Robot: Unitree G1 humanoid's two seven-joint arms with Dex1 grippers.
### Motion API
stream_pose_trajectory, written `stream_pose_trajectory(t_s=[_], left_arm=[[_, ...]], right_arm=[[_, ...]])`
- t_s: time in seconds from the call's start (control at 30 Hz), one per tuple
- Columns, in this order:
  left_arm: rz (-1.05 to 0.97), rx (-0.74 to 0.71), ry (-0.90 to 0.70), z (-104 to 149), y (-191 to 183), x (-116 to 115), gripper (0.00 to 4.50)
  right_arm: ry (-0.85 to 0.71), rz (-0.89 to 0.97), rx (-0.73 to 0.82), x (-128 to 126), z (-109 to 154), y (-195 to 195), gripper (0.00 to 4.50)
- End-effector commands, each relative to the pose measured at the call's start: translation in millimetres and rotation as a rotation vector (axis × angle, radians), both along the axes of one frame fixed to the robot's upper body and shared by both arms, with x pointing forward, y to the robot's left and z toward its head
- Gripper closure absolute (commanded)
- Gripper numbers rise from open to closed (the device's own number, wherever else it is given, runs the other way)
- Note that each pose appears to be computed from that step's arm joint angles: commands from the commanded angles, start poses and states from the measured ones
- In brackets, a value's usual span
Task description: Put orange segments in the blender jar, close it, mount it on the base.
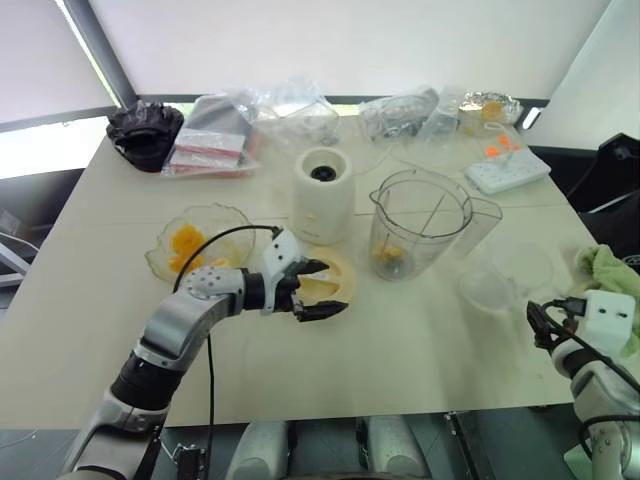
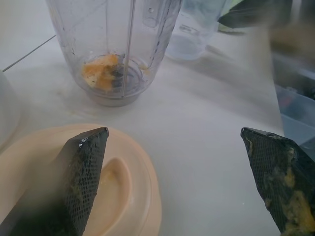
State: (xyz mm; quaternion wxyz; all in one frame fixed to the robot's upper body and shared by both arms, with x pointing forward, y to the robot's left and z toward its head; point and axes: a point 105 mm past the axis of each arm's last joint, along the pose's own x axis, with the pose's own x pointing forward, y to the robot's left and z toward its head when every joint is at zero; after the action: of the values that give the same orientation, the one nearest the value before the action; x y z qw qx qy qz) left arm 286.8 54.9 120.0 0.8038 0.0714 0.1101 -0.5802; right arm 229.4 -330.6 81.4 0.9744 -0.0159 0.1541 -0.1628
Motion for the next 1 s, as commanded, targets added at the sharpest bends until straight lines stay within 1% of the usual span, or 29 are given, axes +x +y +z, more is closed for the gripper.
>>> stream_pose_trajectory(t_s=[0.03,0.17,0.43,0.77,1.0], left_arm=[[-0.015,-0.007,-0.035,7,-2,0,0.0],[-0.023,-0.009,-0.036,8,-4,1,0.0],[-0.023,-0.009,-0.041,9,-4,1,0.0],[-0.023,-0.009,-0.041,9,-3,0,0.0],[-0.024,-0.009,-0.045,10,-4,1,0.0]], right_arm=[[-0.057,-0.017,-0.032,-1,18,-2,1.52],[-0.087,-0.047,-0.052,2,26,-9,1.52],[-0.096,-0.07,-0.07,7,28,-18,1.52],[-0.086,-0.081,-0.068,10,22,-22,1.52],[-0.09,-0.085,-0.055,18,17,-23,1.52]])
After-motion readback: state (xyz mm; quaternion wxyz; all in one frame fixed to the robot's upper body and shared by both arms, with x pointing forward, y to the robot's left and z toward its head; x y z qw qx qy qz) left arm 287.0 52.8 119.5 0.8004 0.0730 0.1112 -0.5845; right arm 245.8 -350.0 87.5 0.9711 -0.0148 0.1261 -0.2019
